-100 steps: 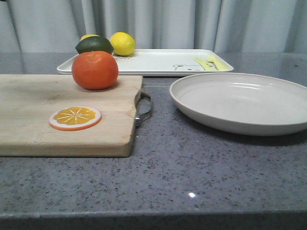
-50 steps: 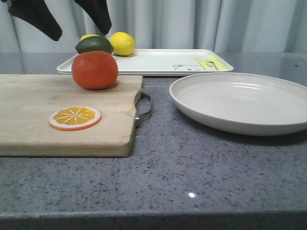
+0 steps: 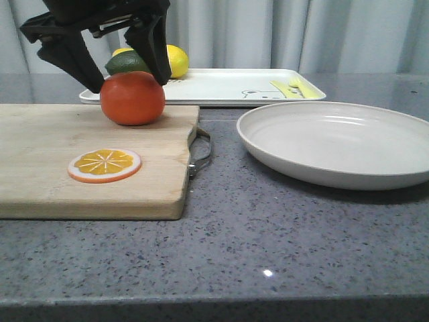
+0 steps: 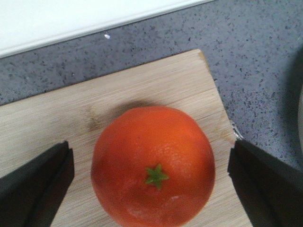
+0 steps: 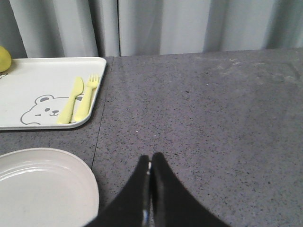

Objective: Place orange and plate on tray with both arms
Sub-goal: 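Lower the left gripper around the orange on the cutting board and close, then lift the orange with the left gripper and carry it over the white plate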

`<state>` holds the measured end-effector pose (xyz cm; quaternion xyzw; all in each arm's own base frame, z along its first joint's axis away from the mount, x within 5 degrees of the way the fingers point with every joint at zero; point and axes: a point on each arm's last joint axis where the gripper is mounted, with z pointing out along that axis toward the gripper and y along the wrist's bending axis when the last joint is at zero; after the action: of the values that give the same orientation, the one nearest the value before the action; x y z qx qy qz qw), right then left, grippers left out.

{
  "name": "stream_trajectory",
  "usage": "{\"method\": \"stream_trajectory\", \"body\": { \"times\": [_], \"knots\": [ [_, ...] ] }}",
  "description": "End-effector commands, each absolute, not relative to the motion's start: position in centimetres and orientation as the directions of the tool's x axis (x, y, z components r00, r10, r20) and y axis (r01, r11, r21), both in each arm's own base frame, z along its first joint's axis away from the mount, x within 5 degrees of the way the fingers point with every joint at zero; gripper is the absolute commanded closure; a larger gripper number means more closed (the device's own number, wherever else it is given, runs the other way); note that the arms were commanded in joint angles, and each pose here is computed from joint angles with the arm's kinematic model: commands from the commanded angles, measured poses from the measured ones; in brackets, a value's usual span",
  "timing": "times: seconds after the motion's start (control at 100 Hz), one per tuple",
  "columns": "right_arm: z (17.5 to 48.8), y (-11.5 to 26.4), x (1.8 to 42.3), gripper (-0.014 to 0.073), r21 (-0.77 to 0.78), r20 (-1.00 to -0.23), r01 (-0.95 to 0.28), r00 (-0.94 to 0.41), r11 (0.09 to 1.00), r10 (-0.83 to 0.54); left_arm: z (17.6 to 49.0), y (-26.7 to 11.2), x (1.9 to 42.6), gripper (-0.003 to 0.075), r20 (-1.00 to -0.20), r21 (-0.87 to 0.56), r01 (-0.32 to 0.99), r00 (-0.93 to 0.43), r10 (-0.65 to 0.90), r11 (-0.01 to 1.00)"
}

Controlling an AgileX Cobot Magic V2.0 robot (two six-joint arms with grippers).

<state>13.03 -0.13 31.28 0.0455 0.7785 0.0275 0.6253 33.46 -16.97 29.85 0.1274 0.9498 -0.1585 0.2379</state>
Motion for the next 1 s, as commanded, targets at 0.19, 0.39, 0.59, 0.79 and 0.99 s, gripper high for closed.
{"method": "stream_trajectory", "body": {
  "times": [0.19,0.39,0.59,0.79,0.99],
  "knots": [
    [33.1,-0.1,13.3,0.0661,0.085,-0.990,0.023,-0.115,0.996,0.087,32.2,-17.4,33.2,0.0104,-0.564,-0.269,0.337,-0.814,0.136,0.902],
    [33.1,-0.1,13.3,0.0661,0.085,-0.989,0.024,-0.118,0.996,0.087,32.2,-17.4,33.2,0.0235,-0.562,-0.272,0.337,-0.816,0.136,0.902],
    [33.1,-0.1,13.3,0.0661,0.085,-0.989,0.024,-0.118,0.996,0.087,32.2,-17.5,33.1,0.0353,-0.555,-0.280,0.336,-0.821,0.134,0.899],
    [33.1,-0.1,13.3,0.0661,0.085,-0.989,0.024,-0.118,0.996,0.087,34.1,-18.5,32.7,0.0377,-0.561,-0.313,0.368,-0.815,0.142,0.875],
    [33.1,-0.1,13.3,0.0661,0.085,-0.989,0.024,-0.118,0.996,0.087,37.0,-21.4,31.6,0.0377,-0.635,-0.318,0.464,-0.752,0.178,0.827]
  ]
}}
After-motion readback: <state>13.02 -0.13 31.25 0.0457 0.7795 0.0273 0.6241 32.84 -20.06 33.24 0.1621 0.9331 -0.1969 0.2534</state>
